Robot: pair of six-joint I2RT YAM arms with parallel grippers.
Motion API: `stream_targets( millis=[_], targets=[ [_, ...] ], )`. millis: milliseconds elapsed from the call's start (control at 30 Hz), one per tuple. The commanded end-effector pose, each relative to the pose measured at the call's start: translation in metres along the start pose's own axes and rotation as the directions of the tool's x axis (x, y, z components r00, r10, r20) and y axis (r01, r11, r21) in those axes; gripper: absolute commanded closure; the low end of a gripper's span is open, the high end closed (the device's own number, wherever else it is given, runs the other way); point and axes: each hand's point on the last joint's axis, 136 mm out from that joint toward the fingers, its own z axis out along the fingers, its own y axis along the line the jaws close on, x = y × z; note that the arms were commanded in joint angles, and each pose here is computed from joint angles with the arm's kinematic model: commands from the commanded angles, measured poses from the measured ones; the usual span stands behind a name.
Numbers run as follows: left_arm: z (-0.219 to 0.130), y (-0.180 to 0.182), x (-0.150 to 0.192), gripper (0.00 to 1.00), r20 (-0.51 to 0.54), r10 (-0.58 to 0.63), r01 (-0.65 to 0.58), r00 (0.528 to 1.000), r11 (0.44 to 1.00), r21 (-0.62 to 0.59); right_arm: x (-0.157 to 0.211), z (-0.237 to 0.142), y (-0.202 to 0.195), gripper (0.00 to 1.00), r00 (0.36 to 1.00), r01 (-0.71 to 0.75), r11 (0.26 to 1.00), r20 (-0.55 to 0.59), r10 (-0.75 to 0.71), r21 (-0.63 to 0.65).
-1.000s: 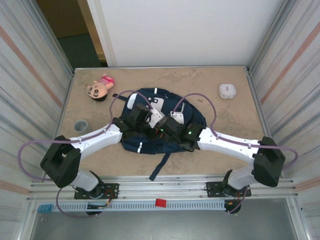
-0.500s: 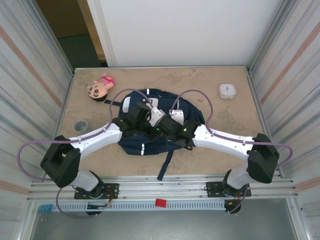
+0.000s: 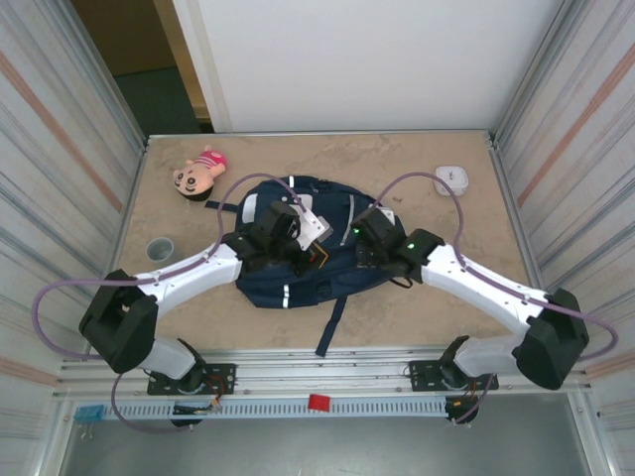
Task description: Pack the student bag
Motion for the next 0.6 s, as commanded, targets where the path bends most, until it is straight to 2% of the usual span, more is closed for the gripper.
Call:
stream_targets(
  millis=[0,133,200,300,400,467,567],
  targets=[
    [-0.016,0.007,0.015,1.0,-0.045,0.0,-0.002,0.999,0.999,-0.041,-0.004,0.001,-0.035,1.0,1.0,0.017,1.0,0.003,-0.017,0.026],
    [-0.02,0.003,0.011,1.0,-0.035,-0.028,0.027,0.999,0.999,-0.027,0.004,0.01,-0.025,1.0,0.997,0.057,0.996,-0.04,-0.059,-0.069],
    [-0.023,0.001,0.008,0.87,-0.022,-0.085,0.084,0.996,0.996,-0.022,0.008,0.013,-0.017,1.0,0.995,0.068,0.992,-0.06,-0.075,-0.11],
    [-0.031,0.007,0.013,0.67,-0.031,-0.277,0.274,0.96,0.958,-0.082,0.013,0.015,-0.009,1.0,0.992,0.079,0.987,-0.086,-0.092,-0.142],
    [-0.046,0.019,0.032,0.54,-0.013,-0.472,0.459,0.882,0.865,-0.204,0.02,0.017,-0.005,1.0,0.989,0.095,0.984,-0.099,-0.111,-0.153],
    [-0.059,0.027,0.05,0.46,0.023,-0.581,0.563,0.814,0.778,-0.279,0.027,0.021,-0.003,1.0,0.986,0.099,0.981,-0.115,-0.119,-0.167],
    [-0.074,0.041,0.077,0.41,0.093,-0.682,0.663,0.726,0.656,-0.361,0.038,0.022,-0.004,1.0,0.981,0.104,0.981,-0.144,-0.128,-0.166]
  ],
)
